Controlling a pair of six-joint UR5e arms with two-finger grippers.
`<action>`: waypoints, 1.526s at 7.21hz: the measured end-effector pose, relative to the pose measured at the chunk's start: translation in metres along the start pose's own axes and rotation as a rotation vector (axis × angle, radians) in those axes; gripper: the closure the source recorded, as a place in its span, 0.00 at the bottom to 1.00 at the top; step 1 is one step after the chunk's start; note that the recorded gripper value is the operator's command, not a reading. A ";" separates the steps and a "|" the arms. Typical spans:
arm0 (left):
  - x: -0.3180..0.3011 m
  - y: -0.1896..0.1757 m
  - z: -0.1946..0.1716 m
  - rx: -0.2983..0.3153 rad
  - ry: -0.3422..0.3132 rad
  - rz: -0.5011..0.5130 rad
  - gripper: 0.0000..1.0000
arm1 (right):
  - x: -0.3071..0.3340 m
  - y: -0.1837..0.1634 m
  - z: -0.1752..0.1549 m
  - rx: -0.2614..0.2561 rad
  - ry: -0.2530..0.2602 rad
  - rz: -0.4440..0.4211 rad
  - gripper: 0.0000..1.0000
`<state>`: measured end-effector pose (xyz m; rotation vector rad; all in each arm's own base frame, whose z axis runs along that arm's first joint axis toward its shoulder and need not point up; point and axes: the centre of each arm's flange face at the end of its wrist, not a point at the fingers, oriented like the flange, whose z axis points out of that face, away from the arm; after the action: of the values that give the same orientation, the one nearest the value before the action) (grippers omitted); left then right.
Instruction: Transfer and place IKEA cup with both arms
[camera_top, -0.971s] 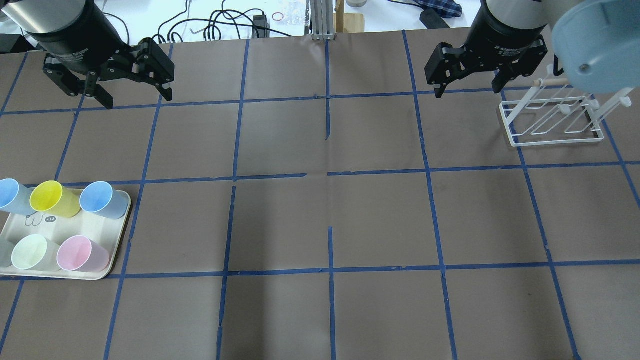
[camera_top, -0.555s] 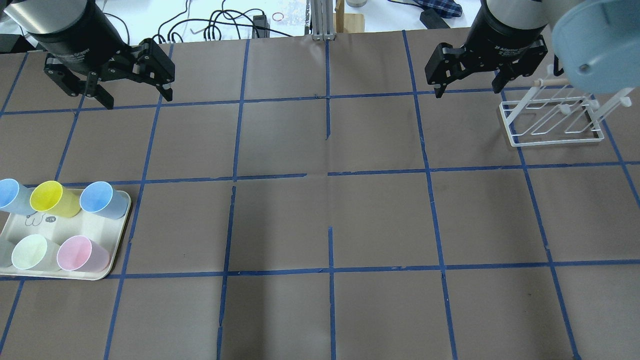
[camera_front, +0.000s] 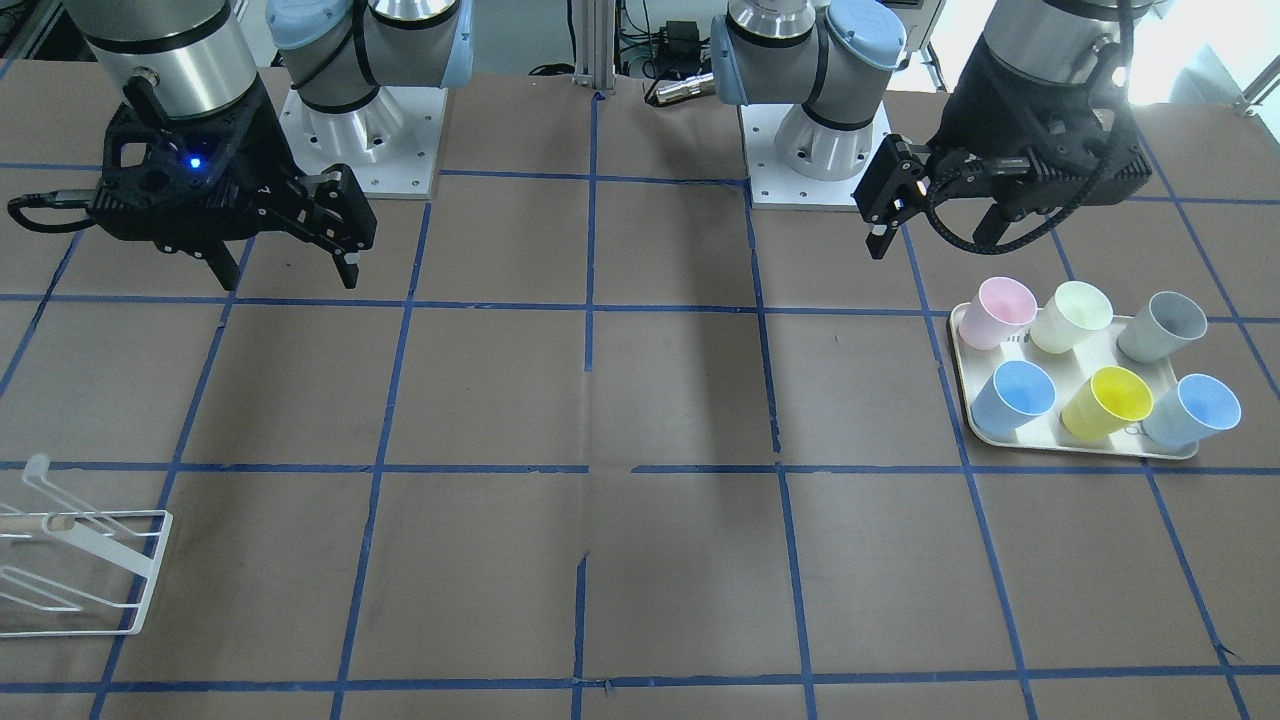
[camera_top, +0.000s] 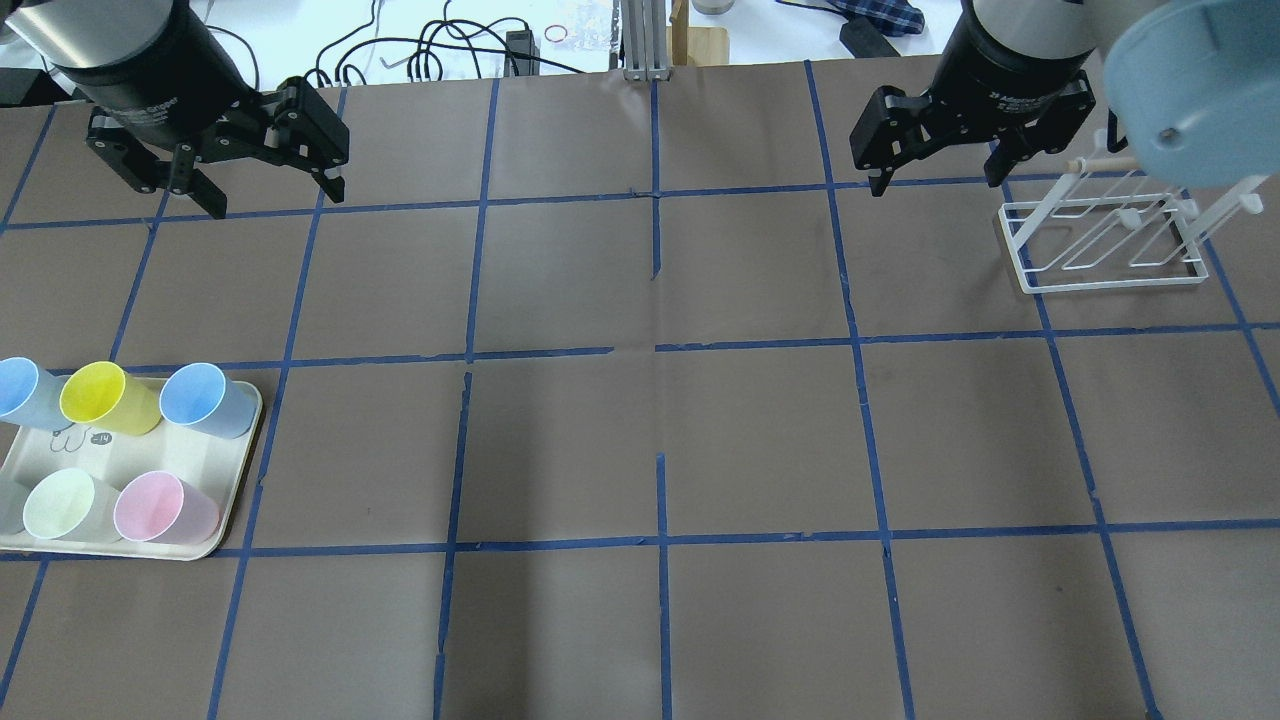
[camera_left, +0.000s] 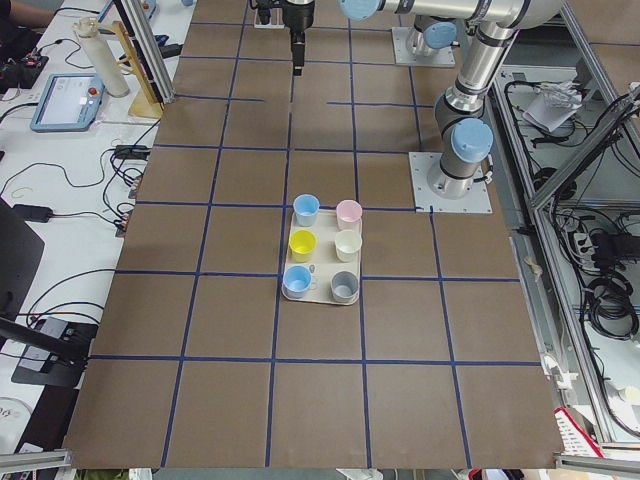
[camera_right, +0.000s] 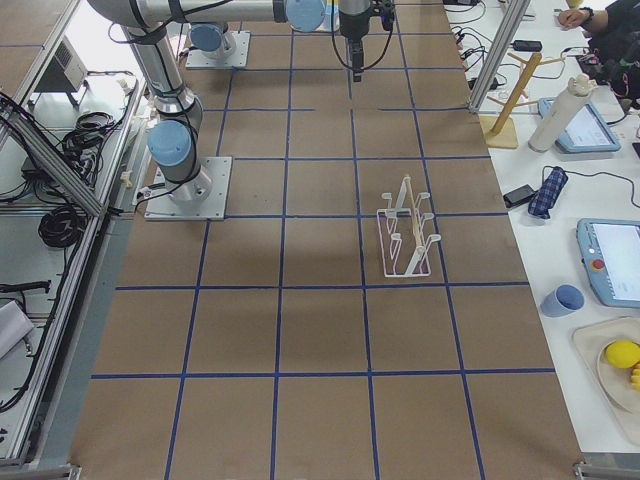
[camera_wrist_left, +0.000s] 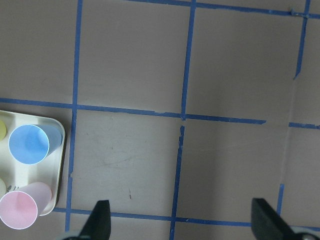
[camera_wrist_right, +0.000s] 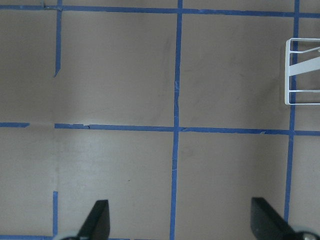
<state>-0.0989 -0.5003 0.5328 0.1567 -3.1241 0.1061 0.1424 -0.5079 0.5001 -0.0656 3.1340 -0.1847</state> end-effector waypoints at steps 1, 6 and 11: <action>0.000 0.000 0.000 0.000 0.000 0.000 0.00 | 0.000 0.000 0.000 0.000 0.000 0.000 0.00; 0.001 0.002 -0.003 0.008 0.000 0.001 0.00 | 0.000 0.000 0.000 0.000 0.001 0.000 0.00; 0.002 0.002 -0.004 0.011 0.005 0.002 0.00 | 0.001 0.000 0.000 0.001 0.009 -0.001 0.00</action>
<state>-0.1010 -0.4978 0.5366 0.1533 -3.1189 0.1232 0.1414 -0.5077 0.5005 -0.0671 3.1432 -0.1864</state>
